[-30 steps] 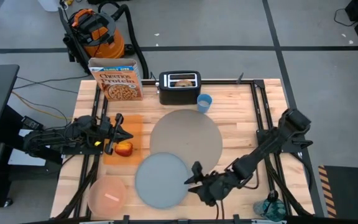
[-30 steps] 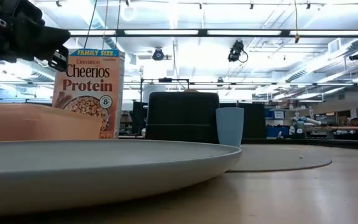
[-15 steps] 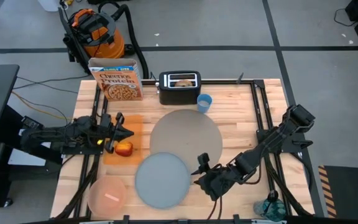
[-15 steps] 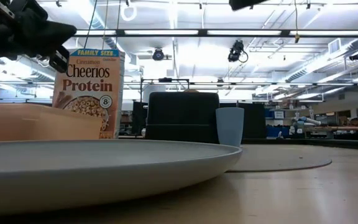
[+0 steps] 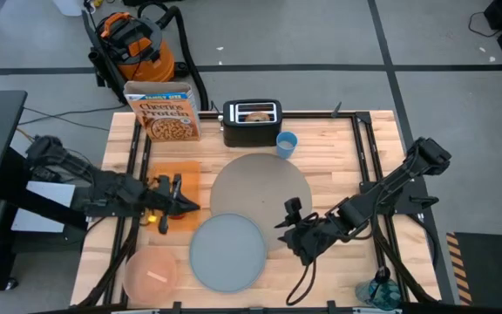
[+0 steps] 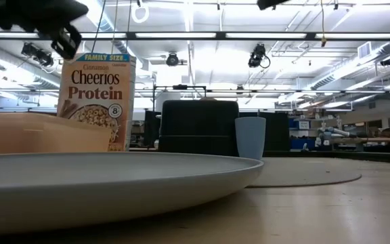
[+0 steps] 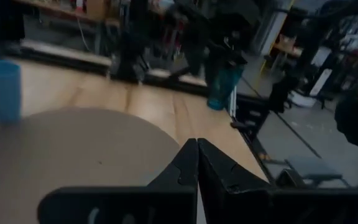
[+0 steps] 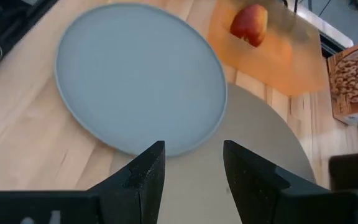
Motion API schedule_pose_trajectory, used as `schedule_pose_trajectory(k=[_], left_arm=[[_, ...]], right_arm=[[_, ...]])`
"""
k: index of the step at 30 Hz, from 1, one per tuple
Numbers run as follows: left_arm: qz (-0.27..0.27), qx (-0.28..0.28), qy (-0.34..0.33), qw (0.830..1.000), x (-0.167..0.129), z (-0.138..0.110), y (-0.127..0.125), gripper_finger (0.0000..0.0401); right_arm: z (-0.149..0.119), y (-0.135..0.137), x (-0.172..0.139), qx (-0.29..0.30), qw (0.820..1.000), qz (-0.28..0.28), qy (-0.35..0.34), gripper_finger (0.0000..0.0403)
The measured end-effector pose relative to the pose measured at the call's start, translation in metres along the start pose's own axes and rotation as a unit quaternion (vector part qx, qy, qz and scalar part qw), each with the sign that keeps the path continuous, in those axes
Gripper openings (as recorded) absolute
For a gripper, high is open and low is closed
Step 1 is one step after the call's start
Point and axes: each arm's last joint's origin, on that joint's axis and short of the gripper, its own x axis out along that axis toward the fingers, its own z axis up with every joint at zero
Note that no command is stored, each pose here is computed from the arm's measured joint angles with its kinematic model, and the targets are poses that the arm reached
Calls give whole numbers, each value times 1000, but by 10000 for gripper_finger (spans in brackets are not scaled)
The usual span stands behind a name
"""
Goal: Arrange a breakfast setting
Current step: Put the orange bowl on the gray table mat
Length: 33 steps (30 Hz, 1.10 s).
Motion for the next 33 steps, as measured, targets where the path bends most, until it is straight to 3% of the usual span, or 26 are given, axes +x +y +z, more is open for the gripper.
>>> schedule_pose_trajectory(k=[7, 13, 22, 26, 30, 33], left_arm=[[-24, -94, 128, 987, 29, 17, -60, 4], [-22, -184, 235, 954, 50, 24, -118, 5], [11, -338, 346, 875, 66, 20, -193, 10], [51, -383, 380, 840, 69, 8, -211, 11], [140, -418, 444, 780, 67, -17, -212, 8], [212, -412, 492, 737, 65, -34, -206, 7]], right_arm=[[-10, -1, -2, -6, 999, 1, 46, 170], [-12, -5, 0, -7, 998, -2, 56, 169], [-13, -19, 7, -25, 997, -14, 66, 169], [-13, -29, 12, -14, 998, -11, 62, 169], [-12, -37, 17, 8, 998, 33, 52, 169], [-12, -43, 19, 9, 997, 55, 47, 169]])
